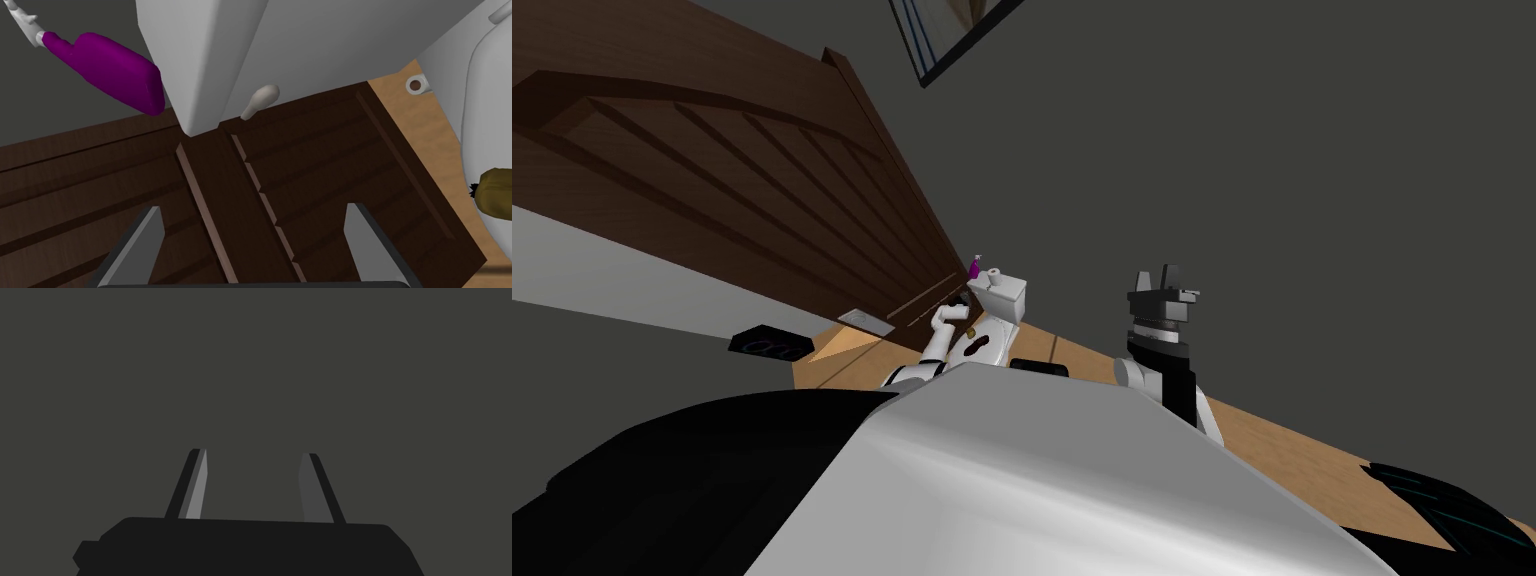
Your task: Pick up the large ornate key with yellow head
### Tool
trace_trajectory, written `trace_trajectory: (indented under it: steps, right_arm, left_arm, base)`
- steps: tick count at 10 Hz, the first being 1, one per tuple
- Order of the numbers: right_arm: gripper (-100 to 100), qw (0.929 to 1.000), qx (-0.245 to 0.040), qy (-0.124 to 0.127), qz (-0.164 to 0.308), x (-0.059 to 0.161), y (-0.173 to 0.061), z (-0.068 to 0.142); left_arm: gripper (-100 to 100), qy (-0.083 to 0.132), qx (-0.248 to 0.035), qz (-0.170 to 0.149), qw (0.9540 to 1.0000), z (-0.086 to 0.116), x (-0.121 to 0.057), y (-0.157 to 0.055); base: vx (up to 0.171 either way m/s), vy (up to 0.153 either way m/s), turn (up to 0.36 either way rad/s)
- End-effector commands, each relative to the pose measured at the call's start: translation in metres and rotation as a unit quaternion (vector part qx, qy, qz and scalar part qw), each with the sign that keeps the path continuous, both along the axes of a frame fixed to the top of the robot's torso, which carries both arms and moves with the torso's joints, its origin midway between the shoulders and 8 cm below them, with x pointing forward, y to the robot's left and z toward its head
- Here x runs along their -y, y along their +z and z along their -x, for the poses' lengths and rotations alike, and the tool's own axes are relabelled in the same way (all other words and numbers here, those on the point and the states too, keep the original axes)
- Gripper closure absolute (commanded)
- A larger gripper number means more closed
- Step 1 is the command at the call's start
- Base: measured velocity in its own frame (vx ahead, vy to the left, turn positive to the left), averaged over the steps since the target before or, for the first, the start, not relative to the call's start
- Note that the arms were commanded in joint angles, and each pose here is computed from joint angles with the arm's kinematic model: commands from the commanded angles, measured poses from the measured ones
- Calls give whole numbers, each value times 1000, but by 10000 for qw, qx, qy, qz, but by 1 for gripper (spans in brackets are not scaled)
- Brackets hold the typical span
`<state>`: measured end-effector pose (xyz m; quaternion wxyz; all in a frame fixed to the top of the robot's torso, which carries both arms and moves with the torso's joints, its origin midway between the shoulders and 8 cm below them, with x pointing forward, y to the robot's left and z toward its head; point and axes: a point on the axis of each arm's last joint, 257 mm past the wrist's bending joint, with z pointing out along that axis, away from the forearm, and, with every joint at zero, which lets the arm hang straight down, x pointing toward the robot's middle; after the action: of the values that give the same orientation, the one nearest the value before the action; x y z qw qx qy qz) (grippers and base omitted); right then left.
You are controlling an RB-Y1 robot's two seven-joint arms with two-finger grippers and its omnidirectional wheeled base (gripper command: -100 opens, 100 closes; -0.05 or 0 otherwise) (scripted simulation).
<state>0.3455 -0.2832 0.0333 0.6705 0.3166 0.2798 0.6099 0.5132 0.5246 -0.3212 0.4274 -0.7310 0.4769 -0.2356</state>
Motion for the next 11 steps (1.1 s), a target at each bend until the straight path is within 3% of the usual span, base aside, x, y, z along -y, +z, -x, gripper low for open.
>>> trace_trajectory:
  steps: [1,2,3,4,5,6,7,8,9,10,11]
  right_arm:
    - [0,10000,0,0,0,0,0,0]
    - [0,10000,0,0,0,0,0,0]
    - [0,10000,0,0,0,0,0,0]
    - [0,10000,0,0,0,0,0,0]
    - [0,10000,0,0,0,0,0,0]
    - [0,10000,0,0,0,0,0,0]
    - [0,10000,0,0,0,0,0,0]
    - [0,10000,0,0,0,0,0,0]
    - [0,10000,0,0,0,0,0,0]
    - [0,10000,0,0,0,0,0,0]
    - [0,10000,0,0,0,0,0,0]
  left_arm:
    - [-100,120,-228,84,9996,7,-3,-15]
    - [-100,354,-252,202,9989,4,-18,-7]
    - [-100,441,-461,272,9976,12,-20,-21]
    - [-100,664,-417,394,9961,6,-34,-10]
    - [-100,776,-681,470,9935,19,-37,-28]
    - [-100,807,-754,491,9927,23,-38,-33]
    - [-100,1074,-793,651,9889,22,-50,-25]
    - [-100,1150,-965,701,9862,32,-52,-37]
    - [-100,1390,-925,844,9823,29,-64,-25]
    - [-100,1478,-1127,911,9783,39,-64,-37]
    - [-100,1718,-1077,1072,9733,36,-75,-27]
  base:
    - [2,-7,5]
    - [6,-18,-30]
    - [10,-17,-16]
    - [17,-23,-32]
    - [19,-21,-19]
    - [9,-9,6]
    - [17,-25,-39]
    - [23,-24,-24]
    - [34,-27,-38]
    - [33,-22,-21]
    - [52,-27,-45]
